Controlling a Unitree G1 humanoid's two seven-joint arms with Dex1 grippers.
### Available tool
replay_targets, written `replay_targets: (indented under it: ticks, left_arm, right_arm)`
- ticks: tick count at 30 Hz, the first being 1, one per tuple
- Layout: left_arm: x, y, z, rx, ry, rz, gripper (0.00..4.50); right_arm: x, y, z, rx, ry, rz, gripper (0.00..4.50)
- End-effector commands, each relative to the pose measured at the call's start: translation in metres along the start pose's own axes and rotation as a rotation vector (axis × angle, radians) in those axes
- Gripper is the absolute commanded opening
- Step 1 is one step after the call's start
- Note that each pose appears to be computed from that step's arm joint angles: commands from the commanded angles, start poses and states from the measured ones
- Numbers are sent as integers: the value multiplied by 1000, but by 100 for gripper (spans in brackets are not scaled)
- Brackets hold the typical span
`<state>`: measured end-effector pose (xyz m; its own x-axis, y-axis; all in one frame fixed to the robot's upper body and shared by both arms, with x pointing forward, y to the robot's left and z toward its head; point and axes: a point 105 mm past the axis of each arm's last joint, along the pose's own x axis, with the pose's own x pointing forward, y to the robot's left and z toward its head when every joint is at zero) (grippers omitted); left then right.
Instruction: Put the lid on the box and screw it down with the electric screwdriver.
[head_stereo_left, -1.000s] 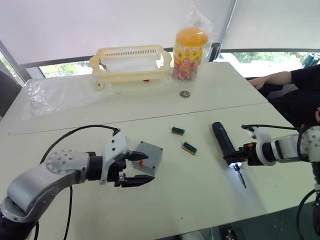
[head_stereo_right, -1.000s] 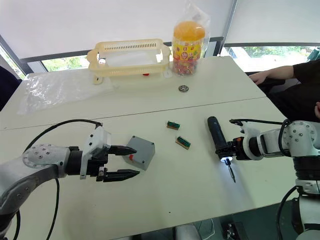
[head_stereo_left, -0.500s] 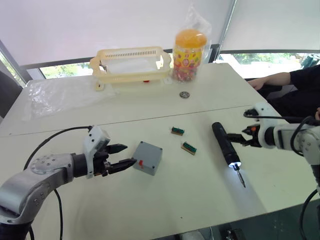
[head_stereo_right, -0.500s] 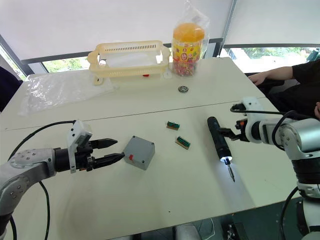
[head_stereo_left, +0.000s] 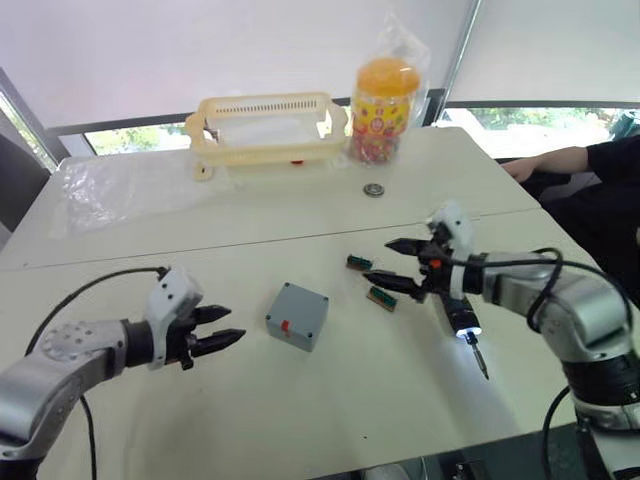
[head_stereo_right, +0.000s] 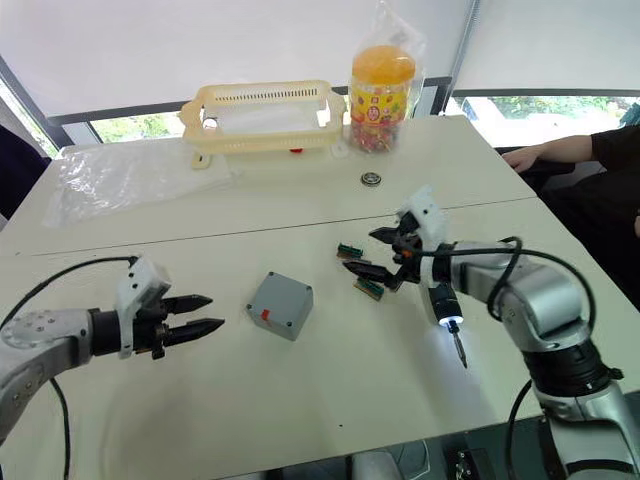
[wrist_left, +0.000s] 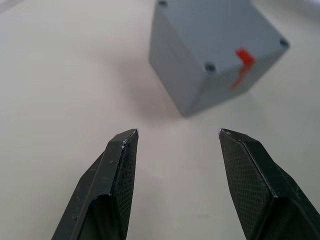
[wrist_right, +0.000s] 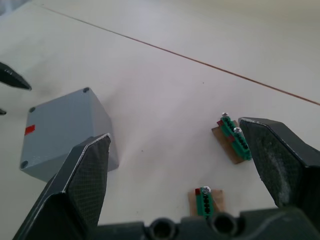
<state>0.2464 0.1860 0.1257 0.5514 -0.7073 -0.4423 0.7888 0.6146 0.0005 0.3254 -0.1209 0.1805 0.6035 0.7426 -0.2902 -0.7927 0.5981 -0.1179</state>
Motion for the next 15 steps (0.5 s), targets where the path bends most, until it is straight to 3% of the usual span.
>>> replay_targets:
  ticks: [1,9,15]
  left_arm:
    - [9,-19,1,34,-19,-46,261]
    - [33,-32,-11,6,-36,-72,261]
    - [51,-21,-11,-8,-85,-5,261]
  right_arm:
    - [17,1,0,-88,-49,-42,450]
    - [40,4,-4,-255,-99,-88,450]
    - [54,15,-18,-379,-68,-73,450]
